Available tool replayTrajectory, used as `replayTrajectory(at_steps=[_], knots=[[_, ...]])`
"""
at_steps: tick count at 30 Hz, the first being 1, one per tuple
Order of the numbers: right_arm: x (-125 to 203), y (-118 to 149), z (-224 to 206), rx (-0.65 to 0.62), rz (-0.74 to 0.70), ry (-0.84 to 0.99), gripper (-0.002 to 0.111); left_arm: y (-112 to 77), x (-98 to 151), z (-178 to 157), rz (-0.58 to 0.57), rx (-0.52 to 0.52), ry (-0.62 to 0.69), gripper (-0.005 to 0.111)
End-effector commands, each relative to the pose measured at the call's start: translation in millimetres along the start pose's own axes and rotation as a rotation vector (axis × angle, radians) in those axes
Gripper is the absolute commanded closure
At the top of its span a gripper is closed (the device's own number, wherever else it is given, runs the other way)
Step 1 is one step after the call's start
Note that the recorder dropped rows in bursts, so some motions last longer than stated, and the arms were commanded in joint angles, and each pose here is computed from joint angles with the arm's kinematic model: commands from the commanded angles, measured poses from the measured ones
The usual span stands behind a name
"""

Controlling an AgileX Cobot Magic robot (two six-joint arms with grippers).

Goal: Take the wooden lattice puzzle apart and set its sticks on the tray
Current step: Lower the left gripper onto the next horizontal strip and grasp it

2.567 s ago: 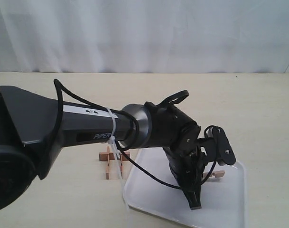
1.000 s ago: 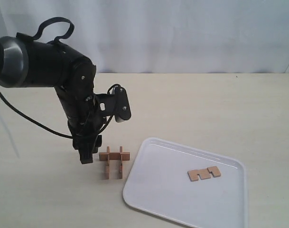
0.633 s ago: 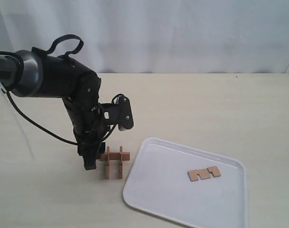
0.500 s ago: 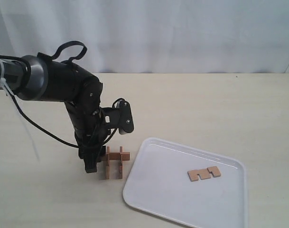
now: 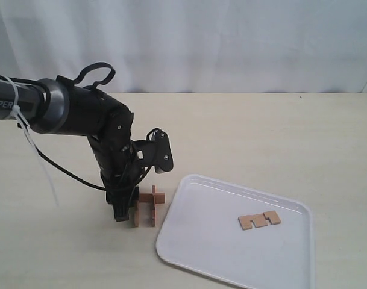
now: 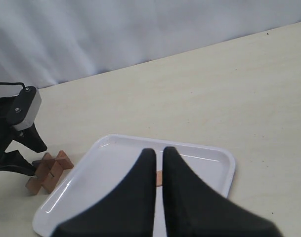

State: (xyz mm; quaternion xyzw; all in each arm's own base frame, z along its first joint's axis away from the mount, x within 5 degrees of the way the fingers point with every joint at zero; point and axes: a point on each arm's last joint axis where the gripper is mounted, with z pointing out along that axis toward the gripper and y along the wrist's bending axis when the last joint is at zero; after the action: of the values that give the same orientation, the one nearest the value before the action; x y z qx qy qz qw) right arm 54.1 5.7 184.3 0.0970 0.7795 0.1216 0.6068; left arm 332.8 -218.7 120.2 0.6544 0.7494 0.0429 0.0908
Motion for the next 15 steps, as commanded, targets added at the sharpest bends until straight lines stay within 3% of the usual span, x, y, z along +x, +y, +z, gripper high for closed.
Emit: replayTrajectory(at_steps=[1, 6, 15], knots=[[-0.1, 0.2, -0.3, -0.005, -0.007, -0.006, 0.104, -1.0, 0.2, 8.3, -0.008, 0.011, -0.001, 0.056], [-0.1, 0.2, -0.3, -0.005, -0.007, -0.006, 0.104, -0.6, -0.5, 10.8, -0.008, 0.006, -0.007, 0.059], [-0.1, 0.2, -0.3, -0.005, -0.007, -0.006, 0.104, -0.4, -0.5, 10.8, -0.005, 0.003, -0.007, 0.106]])
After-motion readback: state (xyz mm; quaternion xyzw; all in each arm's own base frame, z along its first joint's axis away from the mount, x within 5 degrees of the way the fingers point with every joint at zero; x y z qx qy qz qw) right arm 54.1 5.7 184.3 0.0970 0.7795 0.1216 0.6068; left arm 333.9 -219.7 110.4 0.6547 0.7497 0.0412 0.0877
